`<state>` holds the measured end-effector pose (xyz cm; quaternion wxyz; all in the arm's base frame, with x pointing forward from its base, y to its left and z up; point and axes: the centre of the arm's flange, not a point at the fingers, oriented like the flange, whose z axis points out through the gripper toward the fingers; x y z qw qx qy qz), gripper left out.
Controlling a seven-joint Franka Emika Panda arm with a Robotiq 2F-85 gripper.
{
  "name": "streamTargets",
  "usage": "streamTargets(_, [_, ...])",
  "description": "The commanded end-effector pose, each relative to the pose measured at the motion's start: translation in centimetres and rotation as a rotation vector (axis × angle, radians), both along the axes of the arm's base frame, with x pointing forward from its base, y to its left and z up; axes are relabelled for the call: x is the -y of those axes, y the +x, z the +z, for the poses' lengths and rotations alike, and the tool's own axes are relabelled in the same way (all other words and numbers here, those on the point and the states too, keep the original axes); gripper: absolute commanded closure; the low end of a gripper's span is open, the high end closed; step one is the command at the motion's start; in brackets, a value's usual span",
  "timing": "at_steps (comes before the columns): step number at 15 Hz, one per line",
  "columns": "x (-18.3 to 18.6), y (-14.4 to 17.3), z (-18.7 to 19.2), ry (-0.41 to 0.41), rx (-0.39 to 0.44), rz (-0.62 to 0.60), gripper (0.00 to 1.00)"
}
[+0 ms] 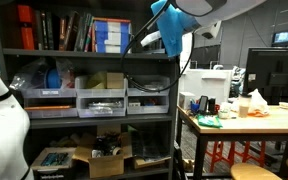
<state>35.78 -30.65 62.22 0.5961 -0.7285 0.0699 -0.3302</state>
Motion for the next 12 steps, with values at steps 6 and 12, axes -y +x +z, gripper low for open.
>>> streamTargets(6, [1.6, 1.6, -2.4, -0.006, -0.078, 0.017, 0.93])
streamTargets(12, [1.0, 3.5, -4.8, 0.018, -0.117, 0.024, 0.93])
